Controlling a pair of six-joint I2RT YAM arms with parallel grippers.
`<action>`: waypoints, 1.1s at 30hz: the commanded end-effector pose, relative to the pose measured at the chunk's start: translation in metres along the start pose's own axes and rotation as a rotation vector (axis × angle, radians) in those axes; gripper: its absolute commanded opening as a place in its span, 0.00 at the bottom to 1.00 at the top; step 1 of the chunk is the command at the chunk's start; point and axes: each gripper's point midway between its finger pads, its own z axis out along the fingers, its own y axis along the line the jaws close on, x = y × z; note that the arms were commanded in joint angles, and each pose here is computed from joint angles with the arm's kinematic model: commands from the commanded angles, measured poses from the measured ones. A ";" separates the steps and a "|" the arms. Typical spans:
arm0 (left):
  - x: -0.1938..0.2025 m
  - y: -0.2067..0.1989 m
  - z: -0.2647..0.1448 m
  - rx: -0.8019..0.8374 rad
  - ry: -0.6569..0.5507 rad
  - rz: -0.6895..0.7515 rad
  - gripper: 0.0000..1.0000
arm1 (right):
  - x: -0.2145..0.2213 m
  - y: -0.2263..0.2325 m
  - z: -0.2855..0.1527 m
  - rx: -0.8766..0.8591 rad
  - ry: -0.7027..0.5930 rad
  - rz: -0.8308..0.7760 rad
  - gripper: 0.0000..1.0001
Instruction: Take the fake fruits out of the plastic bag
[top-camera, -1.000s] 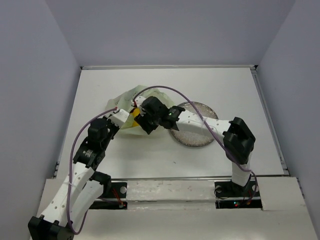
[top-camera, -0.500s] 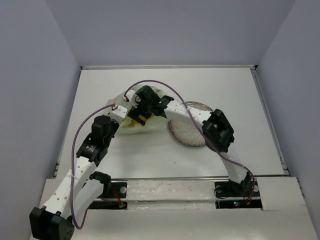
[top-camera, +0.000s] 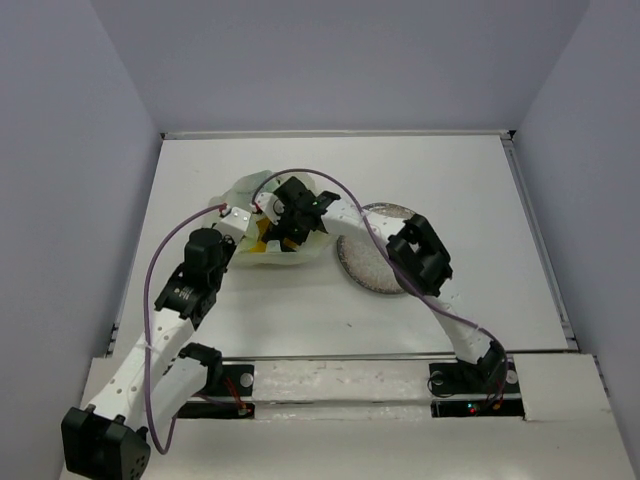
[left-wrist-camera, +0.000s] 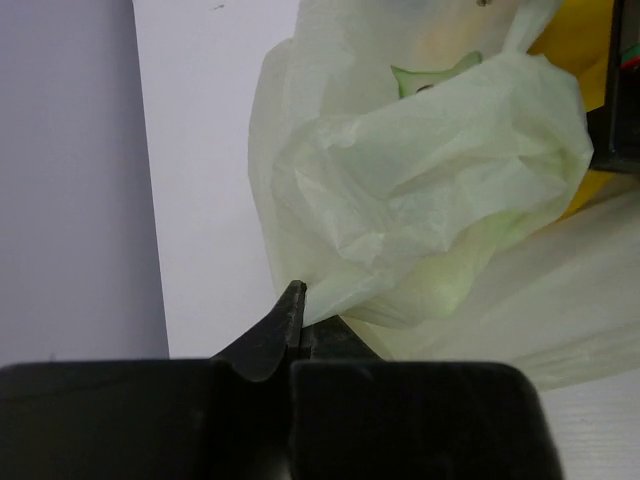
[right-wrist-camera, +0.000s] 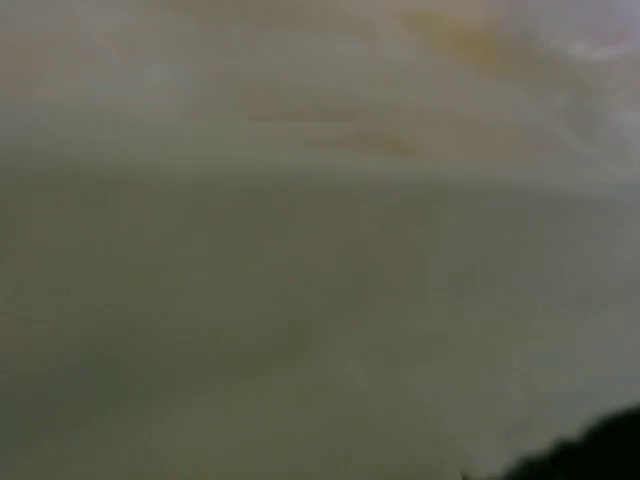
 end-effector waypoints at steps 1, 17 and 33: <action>-0.029 0.016 -0.002 -0.042 -0.075 -0.044 0.00 | 0.048 0.020 0.024 -0.064 0.141 0.067 0.98; -0.044 0.047 -0.007 -0.198 -0.087 -0.157 0.00 | -0.067 0.012 -0.087 0.054 -0.180 0.154 0.01; -0.055 0.063 -0.010 -0.272 -0.100 -0.229 0.00 | -0.104 0.038 -0.216 0.041 -0.408 0.219 0.01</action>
